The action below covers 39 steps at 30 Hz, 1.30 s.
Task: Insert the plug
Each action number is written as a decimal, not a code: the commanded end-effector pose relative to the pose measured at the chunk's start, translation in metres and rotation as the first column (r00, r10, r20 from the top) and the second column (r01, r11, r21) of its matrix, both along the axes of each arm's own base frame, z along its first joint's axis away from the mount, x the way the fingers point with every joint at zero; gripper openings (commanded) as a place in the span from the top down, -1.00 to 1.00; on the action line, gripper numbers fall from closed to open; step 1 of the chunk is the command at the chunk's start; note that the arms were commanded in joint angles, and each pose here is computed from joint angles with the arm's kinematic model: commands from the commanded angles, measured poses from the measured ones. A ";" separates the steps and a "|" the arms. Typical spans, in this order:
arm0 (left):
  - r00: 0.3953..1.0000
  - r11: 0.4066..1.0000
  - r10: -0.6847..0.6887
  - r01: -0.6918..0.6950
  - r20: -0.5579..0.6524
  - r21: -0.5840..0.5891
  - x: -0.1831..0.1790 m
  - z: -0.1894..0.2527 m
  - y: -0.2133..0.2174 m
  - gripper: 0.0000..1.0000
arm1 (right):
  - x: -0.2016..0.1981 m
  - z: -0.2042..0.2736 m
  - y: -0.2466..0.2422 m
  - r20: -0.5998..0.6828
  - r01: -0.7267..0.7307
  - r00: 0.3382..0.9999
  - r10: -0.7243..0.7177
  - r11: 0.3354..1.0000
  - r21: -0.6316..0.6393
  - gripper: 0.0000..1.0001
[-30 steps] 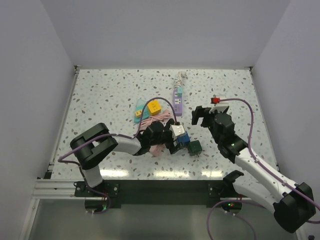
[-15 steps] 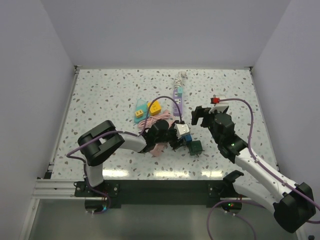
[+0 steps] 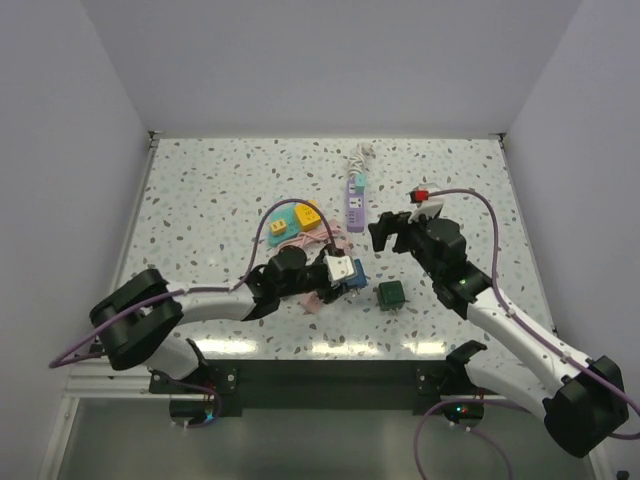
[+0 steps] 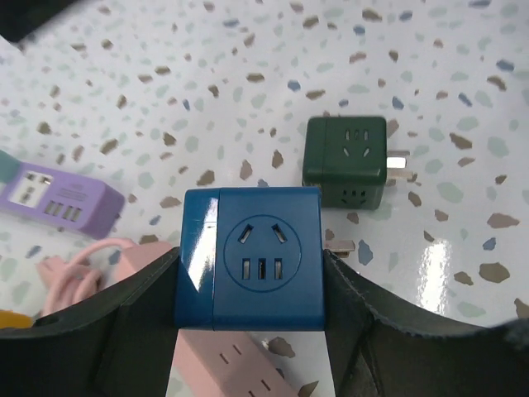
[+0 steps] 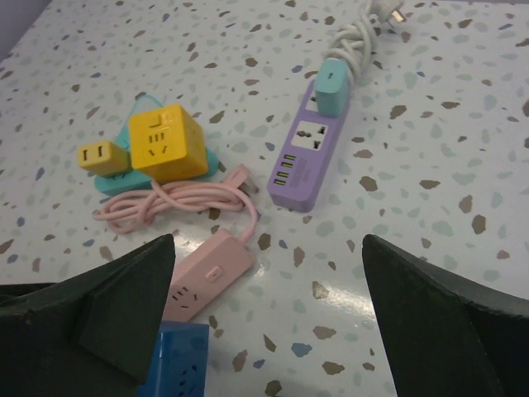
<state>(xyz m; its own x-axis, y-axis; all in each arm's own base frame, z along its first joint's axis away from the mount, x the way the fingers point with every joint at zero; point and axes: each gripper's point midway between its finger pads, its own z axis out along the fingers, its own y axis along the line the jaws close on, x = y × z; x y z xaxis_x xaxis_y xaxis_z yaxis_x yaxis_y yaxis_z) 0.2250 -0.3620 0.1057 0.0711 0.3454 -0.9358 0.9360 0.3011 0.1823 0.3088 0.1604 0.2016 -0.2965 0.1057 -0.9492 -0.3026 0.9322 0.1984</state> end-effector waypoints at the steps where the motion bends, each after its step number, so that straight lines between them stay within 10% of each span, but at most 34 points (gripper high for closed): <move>1: 0.985 0.990 0.029 -0.005 0.171 -0.142 0.001 0.070 0.009 1.00 | -0.011 0.028 0.038 0.024 -0.207 0.978 0.206 0.974 0.087 -0.98; 15: 0.921 0.959 0.090 0.022 0.378 -0.283 -0.012 0.153 0.039 1.00 | -0.071 0.078 0.114 0.096 -0.634 0.751 0.654 0.673 0.381 -0.98; 27: 0.878 0.946 0.142 0.016 0.457 -0.325 -0.011 0.182 0.050 1.00 | -0.073 0.062 0.133 0.043 -0.675 0.668 0.743 0.580 0.456 -0.93; 30: 0.876 0.946 0.148 0.009 0.458 -0.323 -0.009 0.183 0.049 1.00 | -0.080 0.067 0.137 0.069 -0.707 0.627 0.776 0.529 0.469 -0.60; 34: 0.879 0.940 0.177 -0.018 0.443 -0.339 -0.006 0.181 0.051 0.97 | -0.089 0.076 0.141 0.119 -0.752 0.567 0.815 0.454 0.479 0.32; 37: 0.886 0.928 0.216 -0.055 0.410 -0.370 -0.001 0.183 0.054 0.09 | -0.088 0.076 0.142 0.120 -0.753 0.562 0.818 0.447 0.483 1.00; 39: 0.895 0.922 0.221 -0.062 0.388 -0.382 -0.001 0.184 0.054 -0.12 | -0.084 0.080 0.140 0.134 -0.752 0.578 0.805 0.461 0.470 1.00</move>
<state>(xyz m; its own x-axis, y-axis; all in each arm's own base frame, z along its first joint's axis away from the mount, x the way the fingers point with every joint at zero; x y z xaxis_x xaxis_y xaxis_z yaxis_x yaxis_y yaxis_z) 0.2198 -0.3117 0.2499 0.4314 0.1464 -0.8902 0.7697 0.4550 0.4478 0.2379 0.2954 0.2456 -0.6256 0.1595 -0.7636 -0.7305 0.2237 0.6452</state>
